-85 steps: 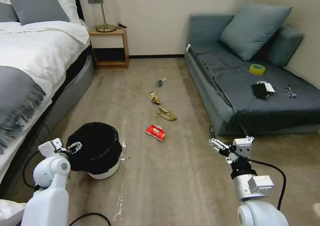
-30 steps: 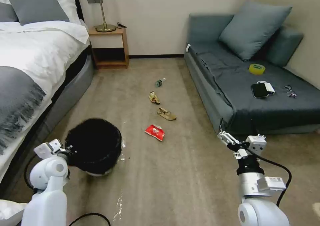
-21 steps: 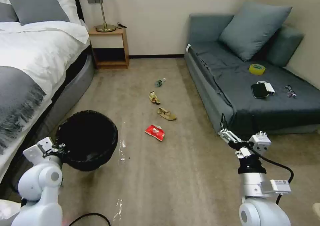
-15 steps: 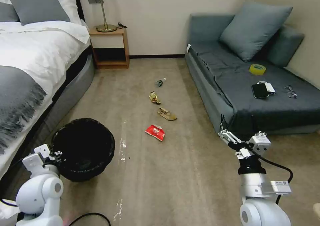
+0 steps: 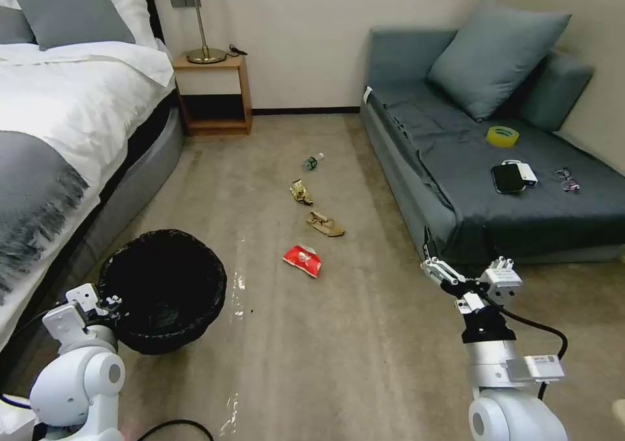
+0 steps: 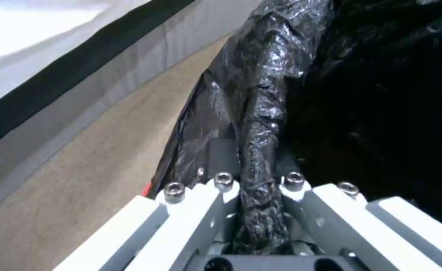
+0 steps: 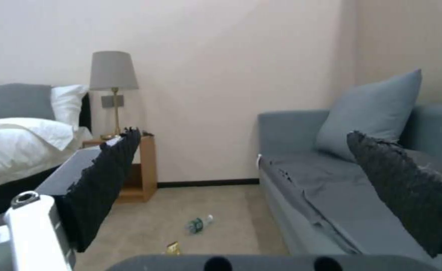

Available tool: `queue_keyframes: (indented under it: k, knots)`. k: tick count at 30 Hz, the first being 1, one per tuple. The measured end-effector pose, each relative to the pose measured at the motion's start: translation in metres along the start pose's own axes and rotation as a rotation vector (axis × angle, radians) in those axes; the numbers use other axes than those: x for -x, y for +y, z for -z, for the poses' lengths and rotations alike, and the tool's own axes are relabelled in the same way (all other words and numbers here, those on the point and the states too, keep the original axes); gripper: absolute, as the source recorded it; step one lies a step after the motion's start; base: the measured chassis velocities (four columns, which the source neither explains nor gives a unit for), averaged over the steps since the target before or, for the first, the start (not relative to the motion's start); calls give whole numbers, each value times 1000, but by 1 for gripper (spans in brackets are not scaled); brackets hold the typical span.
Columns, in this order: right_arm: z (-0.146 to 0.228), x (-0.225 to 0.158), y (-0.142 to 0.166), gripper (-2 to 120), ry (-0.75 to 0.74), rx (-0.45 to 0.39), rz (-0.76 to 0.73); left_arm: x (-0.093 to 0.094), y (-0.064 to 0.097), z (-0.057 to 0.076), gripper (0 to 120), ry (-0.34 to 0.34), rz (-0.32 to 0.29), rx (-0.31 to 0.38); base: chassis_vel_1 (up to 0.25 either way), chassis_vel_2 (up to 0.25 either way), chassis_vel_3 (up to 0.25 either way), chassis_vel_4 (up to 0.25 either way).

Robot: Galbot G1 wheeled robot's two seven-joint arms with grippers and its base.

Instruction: Pick up the trash bin, then pick up the garbage on the floor and place it into the trash bin.

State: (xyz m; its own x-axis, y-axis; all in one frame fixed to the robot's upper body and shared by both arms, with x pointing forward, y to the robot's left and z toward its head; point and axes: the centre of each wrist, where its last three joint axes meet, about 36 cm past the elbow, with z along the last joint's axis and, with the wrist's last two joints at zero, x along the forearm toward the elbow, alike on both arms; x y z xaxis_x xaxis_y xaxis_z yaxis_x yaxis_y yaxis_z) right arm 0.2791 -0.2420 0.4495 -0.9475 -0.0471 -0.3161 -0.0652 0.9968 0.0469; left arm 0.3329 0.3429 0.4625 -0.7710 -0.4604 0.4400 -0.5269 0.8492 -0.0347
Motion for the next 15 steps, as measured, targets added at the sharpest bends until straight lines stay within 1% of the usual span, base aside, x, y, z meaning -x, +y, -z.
queue_keyframes:
  k: [11, 15]
  knots:
    - [-1, -4, 1, 100, -1, 0, 4, 1, 0, -2, 2, -5, -3, -8, -205, 208, 206, -208]
    - [-1, -5, 2, 100, -2, 0, 14, 1, 2, -2, 2, -8, 0, -11, -162, 187, 183, -183]
